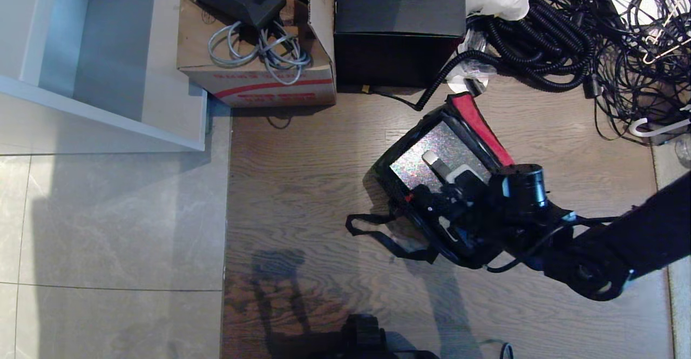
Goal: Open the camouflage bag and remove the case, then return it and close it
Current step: Grip the handle
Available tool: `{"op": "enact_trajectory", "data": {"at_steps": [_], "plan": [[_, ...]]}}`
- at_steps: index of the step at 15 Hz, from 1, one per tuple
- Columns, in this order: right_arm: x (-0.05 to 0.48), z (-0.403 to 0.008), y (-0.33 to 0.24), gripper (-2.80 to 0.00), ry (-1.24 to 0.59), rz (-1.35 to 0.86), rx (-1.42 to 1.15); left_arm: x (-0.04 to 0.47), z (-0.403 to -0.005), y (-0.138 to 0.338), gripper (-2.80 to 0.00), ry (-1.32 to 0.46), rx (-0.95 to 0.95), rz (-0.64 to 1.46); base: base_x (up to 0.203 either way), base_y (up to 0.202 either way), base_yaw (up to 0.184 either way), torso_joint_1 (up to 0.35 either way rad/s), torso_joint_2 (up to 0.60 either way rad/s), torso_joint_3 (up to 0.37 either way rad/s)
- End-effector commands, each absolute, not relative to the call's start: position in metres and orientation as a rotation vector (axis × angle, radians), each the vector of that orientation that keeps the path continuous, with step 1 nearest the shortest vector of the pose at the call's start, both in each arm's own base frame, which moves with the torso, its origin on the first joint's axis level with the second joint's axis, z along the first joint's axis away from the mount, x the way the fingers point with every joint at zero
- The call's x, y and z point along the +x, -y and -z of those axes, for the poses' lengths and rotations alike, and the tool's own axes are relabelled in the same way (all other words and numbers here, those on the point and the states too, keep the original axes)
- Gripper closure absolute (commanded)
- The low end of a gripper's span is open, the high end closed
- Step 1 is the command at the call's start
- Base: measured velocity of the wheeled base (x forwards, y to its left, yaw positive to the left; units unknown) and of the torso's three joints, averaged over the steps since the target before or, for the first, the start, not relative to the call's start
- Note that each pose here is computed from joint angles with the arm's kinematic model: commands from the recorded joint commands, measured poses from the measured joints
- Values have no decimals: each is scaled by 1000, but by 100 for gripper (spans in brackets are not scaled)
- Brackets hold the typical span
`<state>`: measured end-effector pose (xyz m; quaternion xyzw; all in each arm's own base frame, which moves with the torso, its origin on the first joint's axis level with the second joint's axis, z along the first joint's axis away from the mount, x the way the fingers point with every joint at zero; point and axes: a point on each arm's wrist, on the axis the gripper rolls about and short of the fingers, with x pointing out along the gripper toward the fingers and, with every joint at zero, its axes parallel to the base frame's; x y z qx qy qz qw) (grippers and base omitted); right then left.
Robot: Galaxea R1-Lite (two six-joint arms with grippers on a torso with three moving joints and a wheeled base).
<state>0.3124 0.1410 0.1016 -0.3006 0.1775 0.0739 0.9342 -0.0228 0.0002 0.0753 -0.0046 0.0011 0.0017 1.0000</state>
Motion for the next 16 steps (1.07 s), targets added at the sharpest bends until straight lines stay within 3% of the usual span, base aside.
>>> {"op": "enact_trajectory", "data": {"at_steps": [1, 4, 16], "plan": [[340, -70, -158, -280, -382, -12, -669, -23, -75, 0, 0, -2, -9, -3, 0, 0, 0, 0, 0, 0], [357, -89, -165, -280, -316, 164, -643, -23, -75, 0, 0, -2, -9, -4, 0, 0, 0, 0, 0, 0], [325, -113, -172, -280, -319, 259, -664, -23, -75, 0, 0, -2, -9, -4, 0, 0, 0, 0, 0, 0]]}}
